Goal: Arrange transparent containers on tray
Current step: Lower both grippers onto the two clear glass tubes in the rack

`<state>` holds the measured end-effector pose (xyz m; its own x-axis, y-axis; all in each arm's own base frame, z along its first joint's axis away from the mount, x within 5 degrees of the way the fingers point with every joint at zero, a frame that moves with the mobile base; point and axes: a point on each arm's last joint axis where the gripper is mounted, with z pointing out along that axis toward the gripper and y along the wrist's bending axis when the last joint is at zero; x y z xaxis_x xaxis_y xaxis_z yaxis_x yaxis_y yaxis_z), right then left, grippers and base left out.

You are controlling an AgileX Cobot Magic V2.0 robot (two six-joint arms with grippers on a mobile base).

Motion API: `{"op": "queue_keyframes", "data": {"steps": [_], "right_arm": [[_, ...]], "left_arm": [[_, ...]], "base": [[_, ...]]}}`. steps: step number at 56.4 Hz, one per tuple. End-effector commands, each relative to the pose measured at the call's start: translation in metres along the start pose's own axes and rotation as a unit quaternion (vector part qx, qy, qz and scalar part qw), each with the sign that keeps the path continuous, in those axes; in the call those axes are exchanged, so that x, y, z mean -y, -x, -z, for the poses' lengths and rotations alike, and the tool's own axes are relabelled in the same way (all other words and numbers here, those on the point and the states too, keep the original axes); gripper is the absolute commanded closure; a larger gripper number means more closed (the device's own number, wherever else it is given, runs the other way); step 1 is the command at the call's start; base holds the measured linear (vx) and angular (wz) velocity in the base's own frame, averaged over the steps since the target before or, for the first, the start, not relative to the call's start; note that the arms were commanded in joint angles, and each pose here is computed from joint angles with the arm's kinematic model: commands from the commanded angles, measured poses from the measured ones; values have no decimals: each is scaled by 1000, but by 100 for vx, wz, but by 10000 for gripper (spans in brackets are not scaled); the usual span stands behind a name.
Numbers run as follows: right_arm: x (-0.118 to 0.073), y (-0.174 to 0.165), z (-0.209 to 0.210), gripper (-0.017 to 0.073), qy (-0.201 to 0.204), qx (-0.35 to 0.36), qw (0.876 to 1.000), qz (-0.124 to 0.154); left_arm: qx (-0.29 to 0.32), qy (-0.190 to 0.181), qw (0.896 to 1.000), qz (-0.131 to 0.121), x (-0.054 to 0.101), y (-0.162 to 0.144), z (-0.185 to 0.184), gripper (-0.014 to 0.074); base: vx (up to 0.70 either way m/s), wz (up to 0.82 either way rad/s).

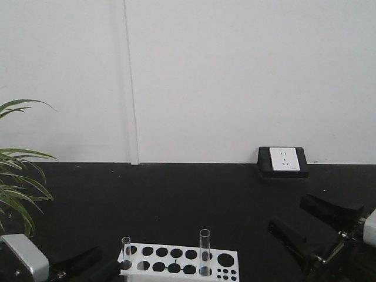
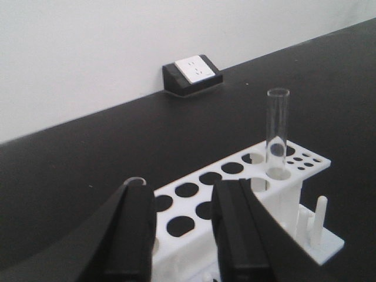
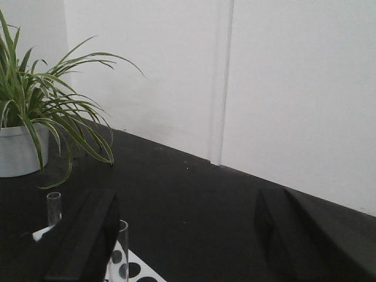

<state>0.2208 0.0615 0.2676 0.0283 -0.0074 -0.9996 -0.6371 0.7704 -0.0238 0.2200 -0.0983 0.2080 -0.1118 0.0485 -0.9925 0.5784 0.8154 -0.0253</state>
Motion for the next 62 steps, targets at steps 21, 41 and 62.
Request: {"op": "queue_keyframes", "data": {"steps": [21, 41, 62], "right_arm": [[7, 22, -9, 27, 3, 50, 999, 21], [8, 21, -9, 27, -2, 45, 999, 22], [8, 21, -9, 27, -2, 45, 999, 22]], "left_arm": [[74, 18, 996, 47, -18, 7, -46, 67], [60, 20, 998, 24, -29, -8, -82, 71], [74, 17, 997, 20, -30, -10, -86, 423]], "base": [[0, 0], [0, 0], [0, 0]]}}
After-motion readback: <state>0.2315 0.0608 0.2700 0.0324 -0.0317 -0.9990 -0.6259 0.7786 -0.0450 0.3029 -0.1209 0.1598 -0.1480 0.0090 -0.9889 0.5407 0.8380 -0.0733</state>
